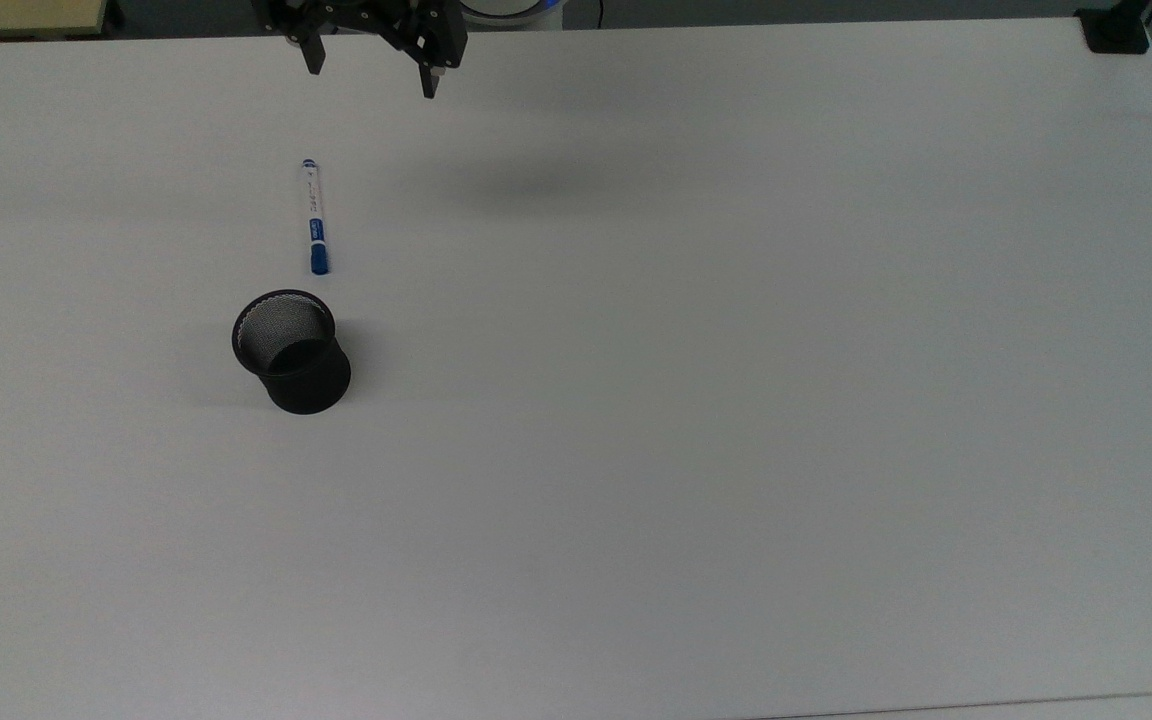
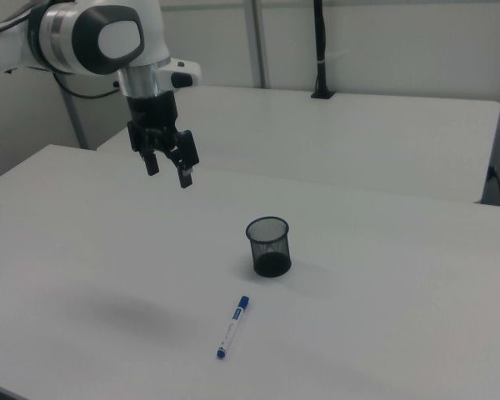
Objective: Insert the marker
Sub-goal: 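Move the gripper down toward the white blue-capped marker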
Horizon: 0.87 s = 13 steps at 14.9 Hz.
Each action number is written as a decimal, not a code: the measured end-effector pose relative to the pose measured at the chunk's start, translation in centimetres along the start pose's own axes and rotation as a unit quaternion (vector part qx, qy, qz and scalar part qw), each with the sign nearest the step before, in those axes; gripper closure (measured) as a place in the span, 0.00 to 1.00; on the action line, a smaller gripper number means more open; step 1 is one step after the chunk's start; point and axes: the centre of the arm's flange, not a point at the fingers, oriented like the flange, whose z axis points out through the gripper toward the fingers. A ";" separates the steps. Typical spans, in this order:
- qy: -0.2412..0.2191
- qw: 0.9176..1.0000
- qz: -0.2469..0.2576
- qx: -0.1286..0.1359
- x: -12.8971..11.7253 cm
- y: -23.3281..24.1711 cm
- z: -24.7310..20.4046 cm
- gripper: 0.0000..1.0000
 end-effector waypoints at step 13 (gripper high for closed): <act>-0.003 1.000 -0.004 -0.001 0.1 -0.3 0.3 0.00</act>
